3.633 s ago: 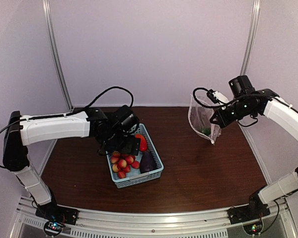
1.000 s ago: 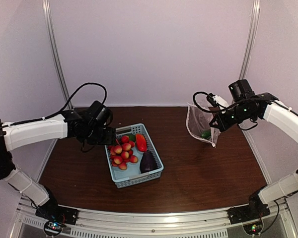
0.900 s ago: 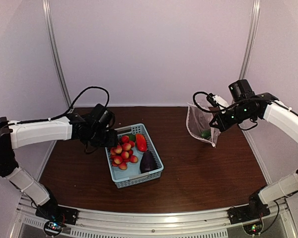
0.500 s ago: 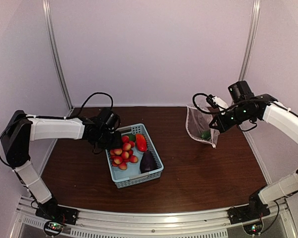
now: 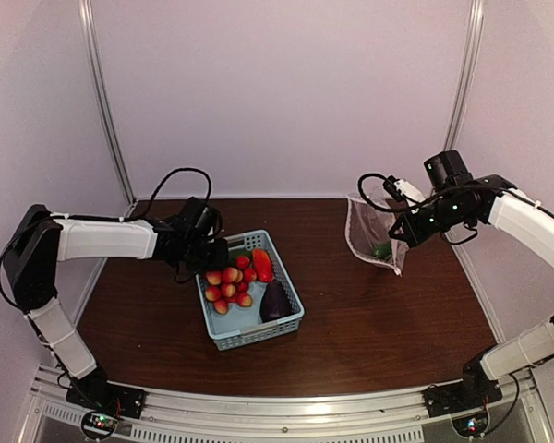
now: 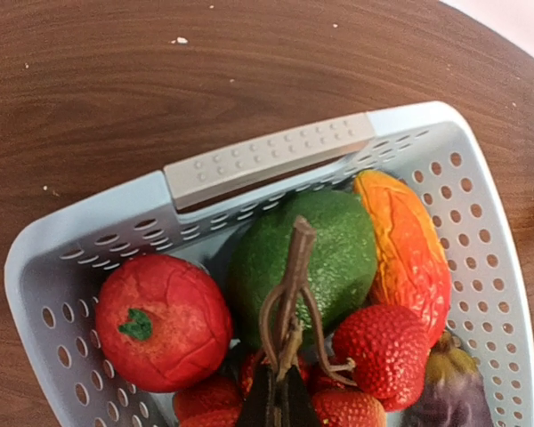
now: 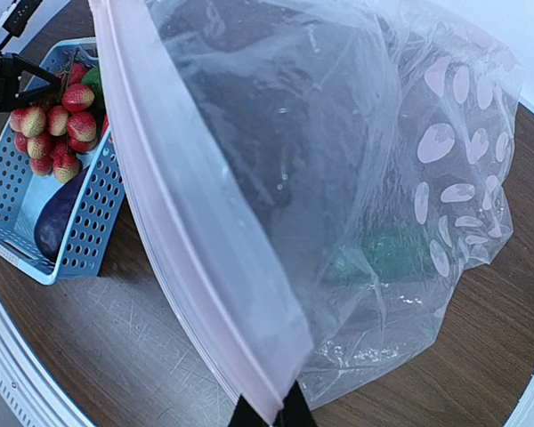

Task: Place the food in the zip-top bag and seal the zipper
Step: Pick up the fake fruit from the bin.

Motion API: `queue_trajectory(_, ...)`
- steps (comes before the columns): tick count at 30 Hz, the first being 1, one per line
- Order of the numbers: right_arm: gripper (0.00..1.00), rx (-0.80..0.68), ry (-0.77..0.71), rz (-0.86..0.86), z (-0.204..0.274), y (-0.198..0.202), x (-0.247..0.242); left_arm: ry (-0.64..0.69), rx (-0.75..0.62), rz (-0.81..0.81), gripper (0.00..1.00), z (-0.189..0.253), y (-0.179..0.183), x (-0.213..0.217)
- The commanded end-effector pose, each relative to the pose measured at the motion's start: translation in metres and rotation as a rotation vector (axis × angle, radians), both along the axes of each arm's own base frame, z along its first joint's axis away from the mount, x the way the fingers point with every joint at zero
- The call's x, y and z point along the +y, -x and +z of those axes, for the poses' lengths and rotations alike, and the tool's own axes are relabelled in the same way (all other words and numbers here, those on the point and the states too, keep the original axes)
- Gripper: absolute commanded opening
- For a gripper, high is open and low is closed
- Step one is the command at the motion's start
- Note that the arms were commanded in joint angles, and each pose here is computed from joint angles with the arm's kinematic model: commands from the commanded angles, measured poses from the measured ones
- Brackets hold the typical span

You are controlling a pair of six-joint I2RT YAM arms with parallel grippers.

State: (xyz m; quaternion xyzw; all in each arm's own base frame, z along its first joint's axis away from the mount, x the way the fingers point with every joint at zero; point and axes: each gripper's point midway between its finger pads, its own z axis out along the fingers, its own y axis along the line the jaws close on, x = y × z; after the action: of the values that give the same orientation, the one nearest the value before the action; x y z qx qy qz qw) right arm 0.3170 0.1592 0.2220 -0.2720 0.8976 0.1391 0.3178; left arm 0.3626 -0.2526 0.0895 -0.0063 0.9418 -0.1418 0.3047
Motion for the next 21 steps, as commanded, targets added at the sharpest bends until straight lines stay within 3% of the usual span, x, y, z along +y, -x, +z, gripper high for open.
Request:
queue_trajectory(1,0.00,-0.031,0.003,-0.007,0.010,-0.001,-0.002,0.073,-0.142,-0.089,0.00,0.052,-0.003,-0.013)
queue_trajectory(11,0.00,-0.022,0.023,0.002,0.018,-0.007,0.000,0.229,-0.381,-0.256,0.00,0.183,0.033,-0.038)
queue_trajectory(21,0.00,0.006,0.018,0.019,0.024,-0.014,0.011,0.605,-0.596,-0.485,0.00,0.289,0.079,-0.105)
